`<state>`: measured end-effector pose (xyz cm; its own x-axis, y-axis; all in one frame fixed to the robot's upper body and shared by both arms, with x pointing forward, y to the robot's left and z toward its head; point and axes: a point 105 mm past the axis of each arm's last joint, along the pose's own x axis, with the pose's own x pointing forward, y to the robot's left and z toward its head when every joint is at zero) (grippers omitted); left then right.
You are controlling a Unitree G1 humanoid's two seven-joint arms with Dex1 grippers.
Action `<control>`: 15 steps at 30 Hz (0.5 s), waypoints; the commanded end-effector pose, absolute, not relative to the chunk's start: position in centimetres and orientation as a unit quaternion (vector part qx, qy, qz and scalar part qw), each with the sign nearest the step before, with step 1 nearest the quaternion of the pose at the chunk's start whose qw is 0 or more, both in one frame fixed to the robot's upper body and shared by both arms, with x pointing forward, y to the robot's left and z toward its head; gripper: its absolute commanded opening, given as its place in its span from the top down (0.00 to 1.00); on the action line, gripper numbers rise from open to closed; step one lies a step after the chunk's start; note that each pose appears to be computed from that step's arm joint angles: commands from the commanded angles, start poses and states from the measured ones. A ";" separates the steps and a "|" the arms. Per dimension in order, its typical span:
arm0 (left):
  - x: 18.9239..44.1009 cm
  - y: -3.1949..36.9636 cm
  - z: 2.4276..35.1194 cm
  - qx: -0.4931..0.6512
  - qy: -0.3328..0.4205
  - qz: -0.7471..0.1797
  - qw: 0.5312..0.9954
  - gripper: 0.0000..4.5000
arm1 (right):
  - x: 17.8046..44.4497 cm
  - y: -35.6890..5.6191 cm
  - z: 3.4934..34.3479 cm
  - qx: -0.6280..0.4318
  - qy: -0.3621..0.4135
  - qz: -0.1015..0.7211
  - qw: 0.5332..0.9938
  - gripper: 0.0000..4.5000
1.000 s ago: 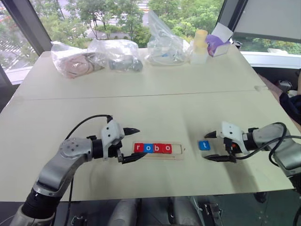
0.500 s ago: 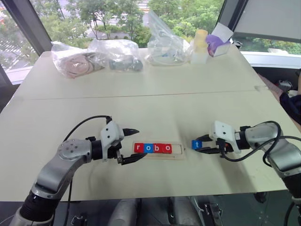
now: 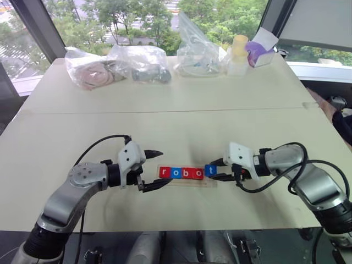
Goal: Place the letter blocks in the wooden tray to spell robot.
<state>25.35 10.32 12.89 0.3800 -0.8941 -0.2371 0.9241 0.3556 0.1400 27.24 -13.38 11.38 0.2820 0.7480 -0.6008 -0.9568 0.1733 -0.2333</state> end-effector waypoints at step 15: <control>24.9 9.7 13.9 0.125 0.035 -0.558 0.820 0.00 | 27.3 -13.4 11.2 -0.305 0.181 0.574 0.738 0.75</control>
<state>25.26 10.07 13.15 0.3886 -0.8937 -0.2242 0.9198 0.3622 0.1509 27.16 -13.40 10.62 0.2647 0.7358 -0.6233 -0.9626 0.1629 -0.2165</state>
